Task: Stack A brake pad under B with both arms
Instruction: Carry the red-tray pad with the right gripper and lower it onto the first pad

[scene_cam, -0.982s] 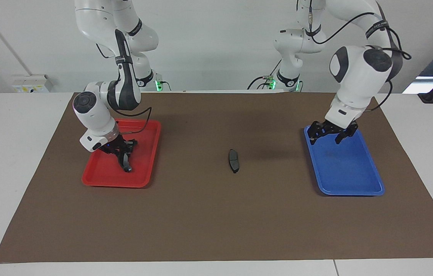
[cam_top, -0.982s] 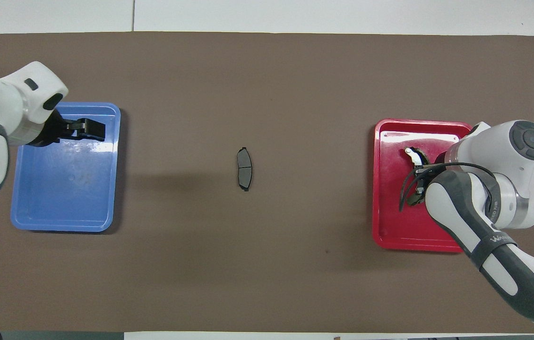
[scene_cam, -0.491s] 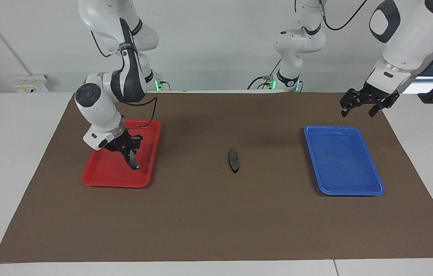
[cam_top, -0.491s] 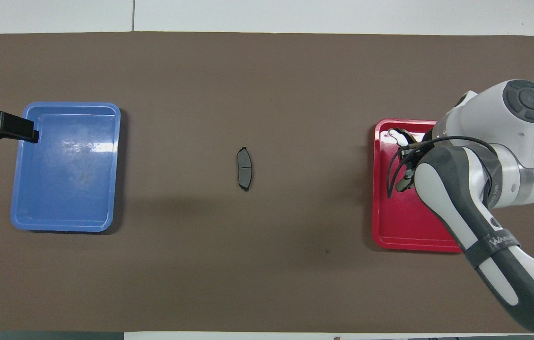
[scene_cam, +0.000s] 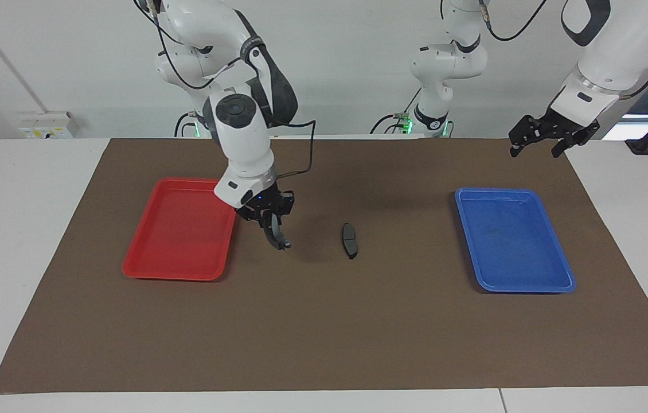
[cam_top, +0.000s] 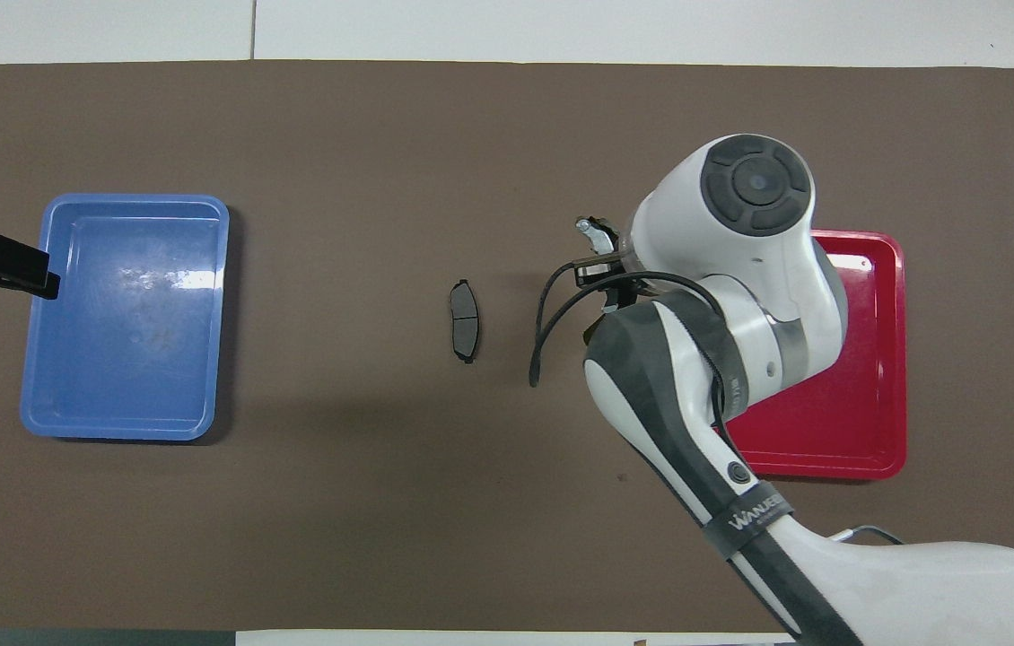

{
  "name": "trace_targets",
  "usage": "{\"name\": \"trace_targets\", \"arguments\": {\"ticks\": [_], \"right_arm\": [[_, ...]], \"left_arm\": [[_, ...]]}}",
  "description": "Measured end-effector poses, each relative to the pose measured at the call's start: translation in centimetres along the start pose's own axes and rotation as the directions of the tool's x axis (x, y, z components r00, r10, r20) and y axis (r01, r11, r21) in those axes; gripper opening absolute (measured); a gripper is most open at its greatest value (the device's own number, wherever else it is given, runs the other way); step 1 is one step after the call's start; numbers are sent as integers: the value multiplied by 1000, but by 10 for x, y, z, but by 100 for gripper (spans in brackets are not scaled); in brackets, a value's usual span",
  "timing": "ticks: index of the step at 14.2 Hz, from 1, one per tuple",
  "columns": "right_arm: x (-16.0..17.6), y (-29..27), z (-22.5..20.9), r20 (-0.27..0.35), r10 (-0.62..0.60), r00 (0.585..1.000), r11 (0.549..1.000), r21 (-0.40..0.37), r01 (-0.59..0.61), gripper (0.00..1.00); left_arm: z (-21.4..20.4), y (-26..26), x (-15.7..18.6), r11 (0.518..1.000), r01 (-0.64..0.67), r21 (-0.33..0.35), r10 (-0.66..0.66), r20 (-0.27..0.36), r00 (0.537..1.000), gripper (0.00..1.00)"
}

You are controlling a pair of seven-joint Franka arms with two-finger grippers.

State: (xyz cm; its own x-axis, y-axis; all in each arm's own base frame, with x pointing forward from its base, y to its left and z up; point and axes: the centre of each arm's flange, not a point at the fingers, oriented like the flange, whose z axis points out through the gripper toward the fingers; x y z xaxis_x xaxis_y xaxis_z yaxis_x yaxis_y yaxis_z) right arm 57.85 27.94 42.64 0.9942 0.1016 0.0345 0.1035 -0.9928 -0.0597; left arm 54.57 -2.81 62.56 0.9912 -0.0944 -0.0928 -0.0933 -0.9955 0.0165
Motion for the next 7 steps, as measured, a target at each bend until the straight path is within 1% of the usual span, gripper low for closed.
{"name": "trace_targets", "arguments": {"ticks": [2, 5, 7], "right_arm": [[7, -42, 19, 8, -8, 1000, 1000, 5, 8, 43], [11, -89, 66, 58, 19, 998, 999, 26, -21, 43], [7, -111, 85, 79, 26, 997, 999, 30, -28, 43]], "left_arm": [[0, 0, 0, 1000, -2, 0, 2, 1, 1000, 100], [0, 1, 0, 1000, -3, 0, 3, 1, 1000, 100], [0, 1, 0, 1000, -4, 0, 4, -3, 1000, 100]]}}
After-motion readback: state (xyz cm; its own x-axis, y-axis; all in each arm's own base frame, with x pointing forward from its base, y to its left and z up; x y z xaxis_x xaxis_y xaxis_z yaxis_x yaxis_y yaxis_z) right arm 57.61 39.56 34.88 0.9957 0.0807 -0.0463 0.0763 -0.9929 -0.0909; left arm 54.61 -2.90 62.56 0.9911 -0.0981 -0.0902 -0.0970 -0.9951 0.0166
